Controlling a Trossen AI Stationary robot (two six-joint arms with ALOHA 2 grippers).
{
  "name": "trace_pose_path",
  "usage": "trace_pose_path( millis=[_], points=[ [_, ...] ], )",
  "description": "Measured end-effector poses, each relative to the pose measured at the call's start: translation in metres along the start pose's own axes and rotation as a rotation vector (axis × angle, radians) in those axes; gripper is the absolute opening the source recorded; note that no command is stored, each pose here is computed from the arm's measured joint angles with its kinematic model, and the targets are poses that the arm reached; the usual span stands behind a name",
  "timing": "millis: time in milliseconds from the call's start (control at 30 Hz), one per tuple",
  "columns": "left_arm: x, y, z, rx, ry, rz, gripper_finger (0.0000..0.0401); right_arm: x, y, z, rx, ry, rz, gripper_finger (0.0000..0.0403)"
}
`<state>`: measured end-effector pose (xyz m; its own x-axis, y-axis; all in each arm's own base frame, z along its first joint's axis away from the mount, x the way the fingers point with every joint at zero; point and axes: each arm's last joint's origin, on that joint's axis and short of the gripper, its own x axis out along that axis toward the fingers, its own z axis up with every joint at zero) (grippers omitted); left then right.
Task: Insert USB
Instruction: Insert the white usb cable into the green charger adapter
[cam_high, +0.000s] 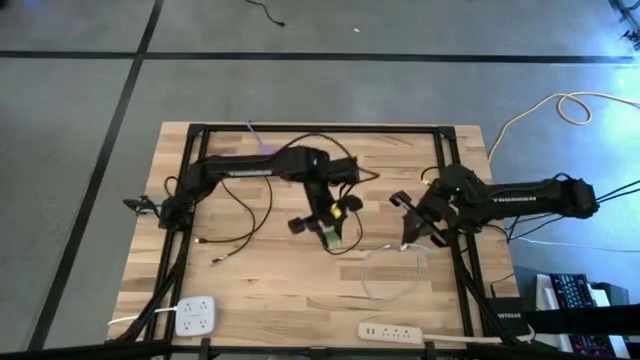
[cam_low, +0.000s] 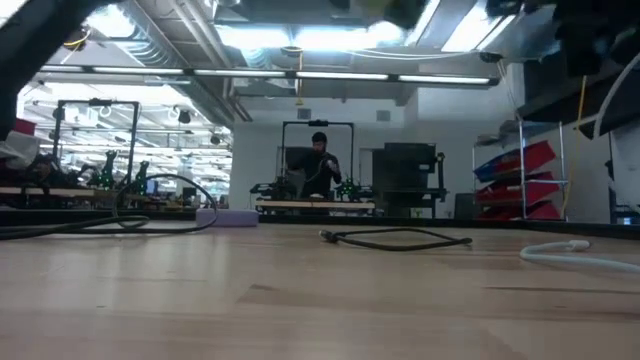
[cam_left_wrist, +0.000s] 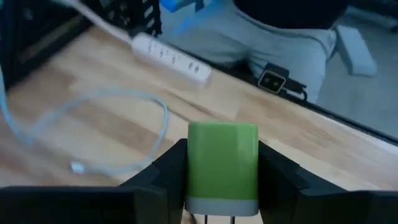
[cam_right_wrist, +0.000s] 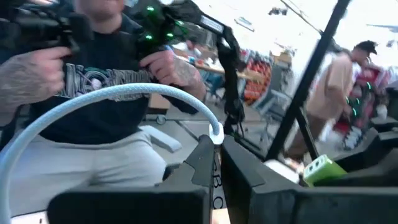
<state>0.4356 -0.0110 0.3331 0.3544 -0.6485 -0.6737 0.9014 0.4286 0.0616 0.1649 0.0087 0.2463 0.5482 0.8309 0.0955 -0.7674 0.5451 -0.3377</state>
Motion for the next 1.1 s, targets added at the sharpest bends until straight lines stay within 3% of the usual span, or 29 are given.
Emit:
trace_pose_path(
  millis=[133, 300, 600, 900, 1100],
  points=[
    [0.01, -0.015, 0.027, 0.076, 0.072, 0.073, 0.0125, 0.007, 0.003, 0.003, -0.05, -0.025, 0.006, 0.0],
    [0.02, -0.023, 0.037, 0.084, 0.113, 0.096, 0.0125, 0.013, 0.004, 0.0, -0.102, -0.025, -0.009, 0.0],
    [0.025, -0.018, 0.027, -0.035, 0.257, 0.239, 0.0125, 0.03, 0.013, 0.001, -0.105, -0.088, 0.091, 0.0],
    [0.043, -0.008, 0.005, -0.05, 0.37, 0.336, 0.0125, 0.035, 0.014, 0.029, -0.13, -0.339, 0.016, 0.0],
    [0.042, -0.006, 0.011, 0.002, 0.397, 0.424, 0.0125, 0.041, 0.009, 0.017, -0.064, -0.296, -0.046, 0.0]
  ],
)
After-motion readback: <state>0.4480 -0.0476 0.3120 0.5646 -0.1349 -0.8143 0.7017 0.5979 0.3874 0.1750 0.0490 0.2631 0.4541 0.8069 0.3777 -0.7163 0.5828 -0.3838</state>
